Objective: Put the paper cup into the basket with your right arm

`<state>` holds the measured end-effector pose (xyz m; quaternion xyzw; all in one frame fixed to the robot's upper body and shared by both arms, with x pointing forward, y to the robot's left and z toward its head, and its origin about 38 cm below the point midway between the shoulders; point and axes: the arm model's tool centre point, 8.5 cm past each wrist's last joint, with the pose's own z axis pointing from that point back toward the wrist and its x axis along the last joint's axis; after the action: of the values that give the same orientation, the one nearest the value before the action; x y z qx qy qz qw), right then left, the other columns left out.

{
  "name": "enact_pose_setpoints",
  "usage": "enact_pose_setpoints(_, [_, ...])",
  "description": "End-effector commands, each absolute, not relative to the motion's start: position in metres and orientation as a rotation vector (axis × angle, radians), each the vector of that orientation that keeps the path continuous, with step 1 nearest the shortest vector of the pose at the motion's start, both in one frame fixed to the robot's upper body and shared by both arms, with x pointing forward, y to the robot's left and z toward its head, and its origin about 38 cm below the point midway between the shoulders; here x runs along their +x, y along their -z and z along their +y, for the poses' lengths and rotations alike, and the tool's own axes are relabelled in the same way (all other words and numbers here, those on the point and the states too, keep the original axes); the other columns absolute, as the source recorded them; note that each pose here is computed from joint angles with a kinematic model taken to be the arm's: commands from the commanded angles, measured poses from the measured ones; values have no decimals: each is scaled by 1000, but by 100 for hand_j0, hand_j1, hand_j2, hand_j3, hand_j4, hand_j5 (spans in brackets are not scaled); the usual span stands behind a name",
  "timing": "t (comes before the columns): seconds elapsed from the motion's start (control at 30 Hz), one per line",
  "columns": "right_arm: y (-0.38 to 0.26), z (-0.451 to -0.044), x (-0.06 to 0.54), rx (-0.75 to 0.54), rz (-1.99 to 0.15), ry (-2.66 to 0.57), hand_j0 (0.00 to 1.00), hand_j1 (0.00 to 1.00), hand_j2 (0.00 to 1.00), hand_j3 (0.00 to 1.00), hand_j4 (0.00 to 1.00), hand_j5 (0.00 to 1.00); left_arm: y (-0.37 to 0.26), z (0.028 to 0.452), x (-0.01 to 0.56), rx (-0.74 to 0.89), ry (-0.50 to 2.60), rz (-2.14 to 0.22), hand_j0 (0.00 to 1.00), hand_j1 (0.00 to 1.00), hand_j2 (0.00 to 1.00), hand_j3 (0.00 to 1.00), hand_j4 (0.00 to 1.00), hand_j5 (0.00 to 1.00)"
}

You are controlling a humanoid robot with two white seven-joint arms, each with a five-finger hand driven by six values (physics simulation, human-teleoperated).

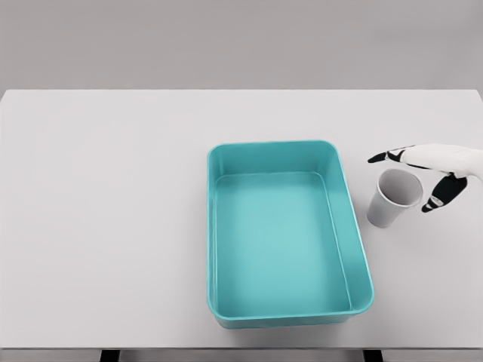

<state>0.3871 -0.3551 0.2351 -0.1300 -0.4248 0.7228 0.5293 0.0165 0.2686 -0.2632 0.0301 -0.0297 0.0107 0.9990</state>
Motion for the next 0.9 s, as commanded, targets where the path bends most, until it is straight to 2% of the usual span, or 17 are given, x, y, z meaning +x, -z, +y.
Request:
enact_pose_setpoints(0.0, [-234,-353,387,-301,-1018,-1721,100,100,100,100,100,100,263,269,16,60,-21,-59,100,100,100,100,100,100])
enact_pose_setpoints(0.67, [-230,-346,386,-270,-1038,-1733,100,100,100,100,100,100,263,269,16,60,-21,-59,100,100,100,100,100,100])
enact_pose_setpoints(0.7, [-230,-347,386,-272,-1036,-1734,99,99,99,99,99,99,263,269,16,60,-21,-59,100,100,100,100,100,100])
enact_pose_setpoints(0.8, [-232,-348,385,-275,-1038,-1741,84,84,84,84,84,84,263,269,16,60,-21,-59,100,100,100,100,100,100])
enact_pose_setpoints(0.87, [-232,-349,385,-277,-1037,-1741,80,80,80,80,80,80,263,269,16,60,-21,-59,100,100,100,100,100,100])
